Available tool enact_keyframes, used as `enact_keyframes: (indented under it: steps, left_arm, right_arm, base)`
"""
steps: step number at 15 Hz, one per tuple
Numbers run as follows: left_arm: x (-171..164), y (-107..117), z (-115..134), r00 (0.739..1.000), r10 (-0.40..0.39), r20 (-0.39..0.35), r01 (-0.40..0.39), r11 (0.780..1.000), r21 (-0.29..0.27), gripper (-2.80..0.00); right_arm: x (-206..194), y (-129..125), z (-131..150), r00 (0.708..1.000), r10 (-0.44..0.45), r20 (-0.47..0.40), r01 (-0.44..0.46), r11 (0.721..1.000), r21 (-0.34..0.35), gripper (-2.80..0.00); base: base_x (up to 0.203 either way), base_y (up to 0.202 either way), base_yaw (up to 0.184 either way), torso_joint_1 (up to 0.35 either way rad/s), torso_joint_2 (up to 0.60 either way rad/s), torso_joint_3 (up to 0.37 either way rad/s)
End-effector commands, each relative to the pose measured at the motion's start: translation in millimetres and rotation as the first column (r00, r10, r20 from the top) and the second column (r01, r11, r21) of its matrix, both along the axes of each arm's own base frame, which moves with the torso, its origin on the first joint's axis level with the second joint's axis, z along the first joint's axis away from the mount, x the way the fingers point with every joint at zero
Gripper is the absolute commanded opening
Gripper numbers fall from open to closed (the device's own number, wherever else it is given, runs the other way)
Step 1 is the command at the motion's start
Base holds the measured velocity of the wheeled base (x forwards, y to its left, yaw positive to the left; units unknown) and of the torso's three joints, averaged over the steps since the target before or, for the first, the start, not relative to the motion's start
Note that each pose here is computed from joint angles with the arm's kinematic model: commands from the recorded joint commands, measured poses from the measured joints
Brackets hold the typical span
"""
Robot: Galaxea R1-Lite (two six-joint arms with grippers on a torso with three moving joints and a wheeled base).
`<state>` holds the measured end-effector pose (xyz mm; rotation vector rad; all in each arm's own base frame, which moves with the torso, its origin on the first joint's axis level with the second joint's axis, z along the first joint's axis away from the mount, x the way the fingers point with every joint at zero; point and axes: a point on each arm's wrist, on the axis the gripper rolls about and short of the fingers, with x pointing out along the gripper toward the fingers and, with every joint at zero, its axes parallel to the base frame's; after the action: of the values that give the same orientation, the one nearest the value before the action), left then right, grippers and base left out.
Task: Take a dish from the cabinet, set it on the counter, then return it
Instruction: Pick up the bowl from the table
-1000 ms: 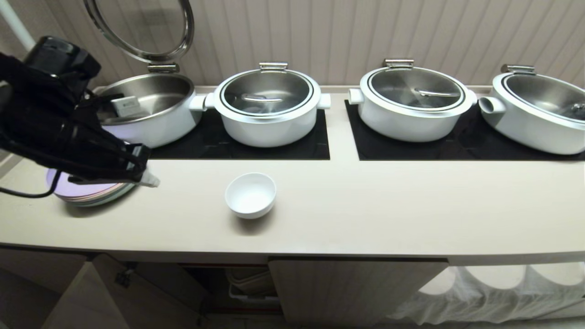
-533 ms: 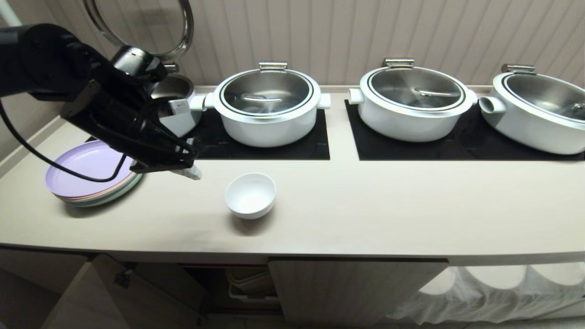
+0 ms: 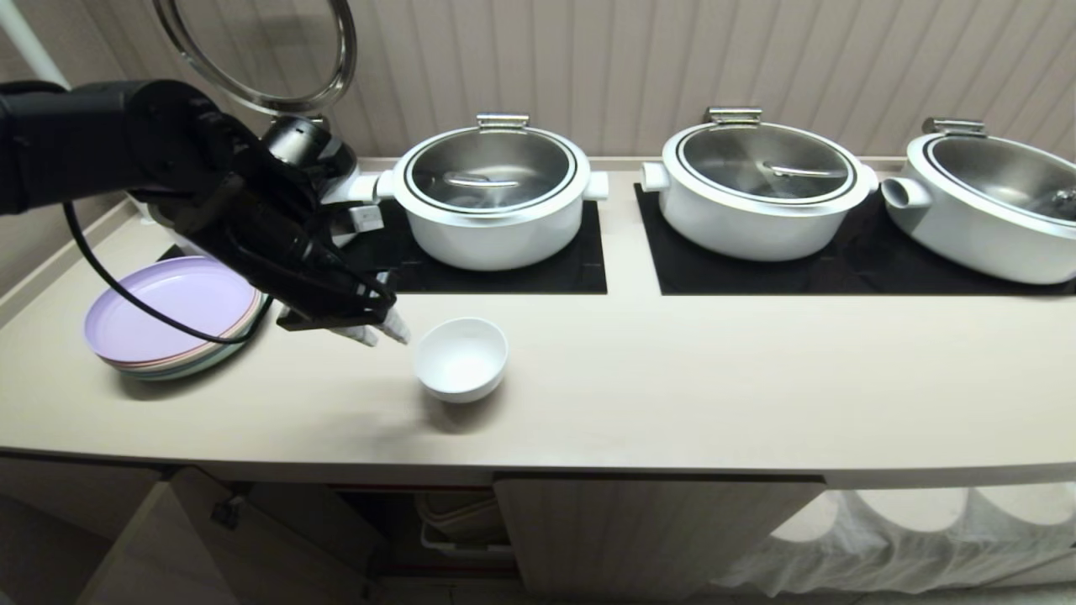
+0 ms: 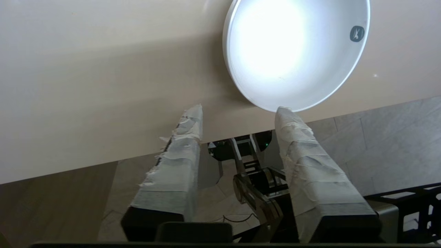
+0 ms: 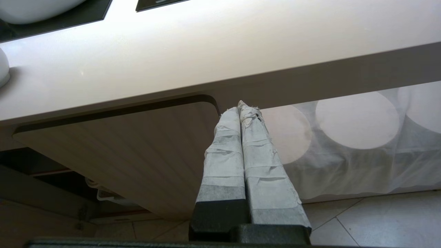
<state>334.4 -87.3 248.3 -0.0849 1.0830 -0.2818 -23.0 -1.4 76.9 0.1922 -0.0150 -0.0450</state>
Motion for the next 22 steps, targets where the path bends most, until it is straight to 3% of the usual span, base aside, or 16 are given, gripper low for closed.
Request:
enact_keyframes:
  steps: [1, 12, 22]
  left_arm:
    - [0.9, 2.9, -1.9, 1.0, 0.009, -0.012, -0.009, 1.0, 0.0, 0.0]
    - [26.4, -28.6, -15.7, 0.998, -0.063, 0.019, 0.063, 0.998, -0.001, 0.0]
    - [40.9, -30.5, -45.8, 0.998, -0.035, -0.054, 0.039, 0.997, 0.067, 0.0]
  right_arm:
    - [0.0, 0.0, 0.0, 1.0, 0.0, 0.0, 0.0, 1.0, 0.001, -2.8]
    - [-0.1, 0.0, 0.4, 1.0, 0.0, 0.002, 0.0, 1.0, 0.001, -2.8]
    - [0.0, 0.0, 0.0, 1.0, 0.0, 0.0, 0.0, 1.0, 0.001, -2.8]
  base:
    - [0.0, 0.0, 0.0, 0.0, 0.0, 0.0]
    - [0.0, 0.0, 0.0, 0.0, 0.0, 0.0]
    - [0.0, 0.0, 0.0, 0.0, 0.0, 0.0]
